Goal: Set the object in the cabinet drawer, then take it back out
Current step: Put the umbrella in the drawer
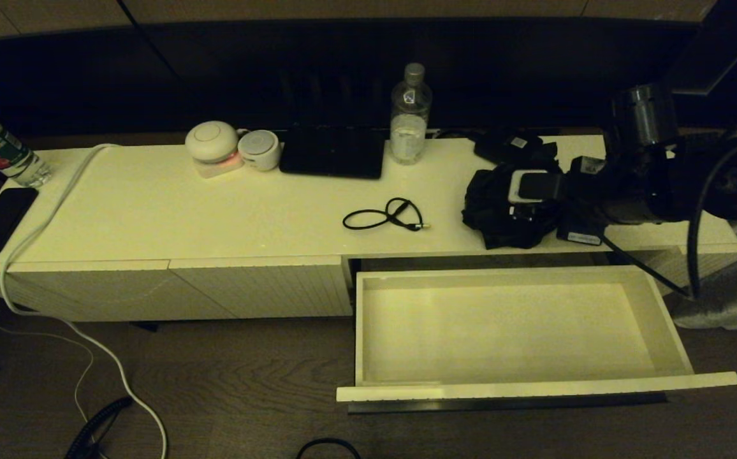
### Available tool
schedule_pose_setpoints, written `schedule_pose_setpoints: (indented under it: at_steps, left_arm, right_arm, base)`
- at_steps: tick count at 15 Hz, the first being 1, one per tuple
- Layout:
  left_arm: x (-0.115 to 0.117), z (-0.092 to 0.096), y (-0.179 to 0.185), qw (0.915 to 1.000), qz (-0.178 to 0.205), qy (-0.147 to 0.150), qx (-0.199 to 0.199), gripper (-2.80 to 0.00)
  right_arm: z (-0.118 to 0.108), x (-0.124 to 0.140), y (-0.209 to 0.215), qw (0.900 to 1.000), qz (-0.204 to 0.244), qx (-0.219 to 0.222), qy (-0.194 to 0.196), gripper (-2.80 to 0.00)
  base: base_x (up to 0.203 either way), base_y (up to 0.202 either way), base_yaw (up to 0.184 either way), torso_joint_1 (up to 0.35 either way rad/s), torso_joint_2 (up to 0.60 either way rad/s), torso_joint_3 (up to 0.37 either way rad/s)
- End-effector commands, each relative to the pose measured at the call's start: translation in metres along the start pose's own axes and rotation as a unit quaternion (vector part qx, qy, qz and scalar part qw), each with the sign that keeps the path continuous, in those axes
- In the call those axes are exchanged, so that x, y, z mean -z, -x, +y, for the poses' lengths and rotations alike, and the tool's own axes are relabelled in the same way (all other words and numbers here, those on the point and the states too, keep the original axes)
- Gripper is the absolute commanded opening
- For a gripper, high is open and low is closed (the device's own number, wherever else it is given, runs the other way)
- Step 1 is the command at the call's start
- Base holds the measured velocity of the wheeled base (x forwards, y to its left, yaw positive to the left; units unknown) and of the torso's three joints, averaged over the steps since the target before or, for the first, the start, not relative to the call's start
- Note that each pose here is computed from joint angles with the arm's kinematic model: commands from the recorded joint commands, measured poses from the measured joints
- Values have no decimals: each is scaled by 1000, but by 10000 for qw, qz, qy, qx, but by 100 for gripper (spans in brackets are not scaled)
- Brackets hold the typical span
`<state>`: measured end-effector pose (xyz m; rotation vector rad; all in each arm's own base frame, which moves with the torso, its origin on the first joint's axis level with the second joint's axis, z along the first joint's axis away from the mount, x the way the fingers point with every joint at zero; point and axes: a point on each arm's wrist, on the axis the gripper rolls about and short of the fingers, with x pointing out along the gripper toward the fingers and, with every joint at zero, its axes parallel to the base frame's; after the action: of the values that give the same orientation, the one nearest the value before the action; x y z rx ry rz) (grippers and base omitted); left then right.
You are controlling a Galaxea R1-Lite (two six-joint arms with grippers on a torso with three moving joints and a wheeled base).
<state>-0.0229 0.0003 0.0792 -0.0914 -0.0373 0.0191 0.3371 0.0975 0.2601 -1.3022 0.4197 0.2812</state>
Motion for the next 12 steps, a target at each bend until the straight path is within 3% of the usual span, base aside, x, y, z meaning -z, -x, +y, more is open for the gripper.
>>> schedule_pose_setpoints:
  at_steps: [1,6,12]
  left_arm:
    - [0,0,0,10000,-10,4,-3,-280]
    - [0,0,0,10000,-10,4,-3,-280]
    - [0,0,0,10000,-10,4,-3,-280]
  right_arm:
    - [15,12,57,9998,-179,-31,-46,-280]
    - [70,19,81,9968,-265,-708,-267,-280]
    - [110,3,23,9902,-126,-1283,-528,-280]
  base:
    - [0,0,0,0,0,0]
    - [0,0,0,0,0,0]
    - [0,0,0,0,0,0]
